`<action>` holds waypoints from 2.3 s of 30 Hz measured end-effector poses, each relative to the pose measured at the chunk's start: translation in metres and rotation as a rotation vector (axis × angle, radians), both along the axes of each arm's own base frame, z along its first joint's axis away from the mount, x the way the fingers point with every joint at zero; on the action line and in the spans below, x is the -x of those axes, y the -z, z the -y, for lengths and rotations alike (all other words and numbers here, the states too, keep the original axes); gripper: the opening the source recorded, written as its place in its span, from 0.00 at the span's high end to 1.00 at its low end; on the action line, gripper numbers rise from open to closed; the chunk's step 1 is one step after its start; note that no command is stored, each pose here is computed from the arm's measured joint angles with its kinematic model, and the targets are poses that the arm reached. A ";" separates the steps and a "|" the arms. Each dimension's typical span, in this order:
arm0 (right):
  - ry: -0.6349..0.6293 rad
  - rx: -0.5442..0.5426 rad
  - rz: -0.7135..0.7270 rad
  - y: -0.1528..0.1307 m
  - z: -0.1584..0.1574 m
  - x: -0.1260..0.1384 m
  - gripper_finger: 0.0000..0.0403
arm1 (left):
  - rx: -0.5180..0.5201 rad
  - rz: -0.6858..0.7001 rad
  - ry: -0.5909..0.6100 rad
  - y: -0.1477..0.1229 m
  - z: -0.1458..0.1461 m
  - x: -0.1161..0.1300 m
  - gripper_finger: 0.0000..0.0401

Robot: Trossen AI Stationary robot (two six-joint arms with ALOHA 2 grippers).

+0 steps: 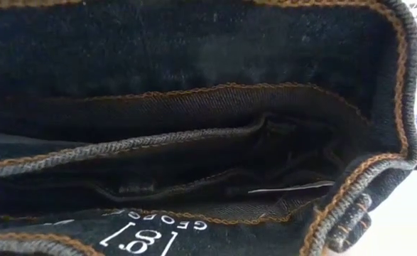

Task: Fold laundry
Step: Fold the dark blue pants

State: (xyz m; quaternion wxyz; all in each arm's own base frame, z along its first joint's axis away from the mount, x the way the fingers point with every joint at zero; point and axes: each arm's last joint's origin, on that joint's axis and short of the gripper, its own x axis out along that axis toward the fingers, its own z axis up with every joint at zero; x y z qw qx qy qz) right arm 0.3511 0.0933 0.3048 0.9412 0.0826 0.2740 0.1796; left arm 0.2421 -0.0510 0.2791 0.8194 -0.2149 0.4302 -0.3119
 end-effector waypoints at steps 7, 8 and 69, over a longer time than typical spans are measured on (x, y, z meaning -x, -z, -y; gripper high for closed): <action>-0.002 -0.119 0.018 0.046 -0.035 -0.040 0.56 | -0.084 0.092 0.001 0.023 -0.004 0.002 0.53; 0.002 -0.141 0.019 0.048 -0.039 -0.045 0.59 | -0.099 0.093 0.018 0.028 -0.004 0.002 0.53; 0.268 -0.053 -0.547 0.074 -0.059 0.040 0.96 | -0.246 0.347 -0.399 0.104 -0.080 -0.097 0.54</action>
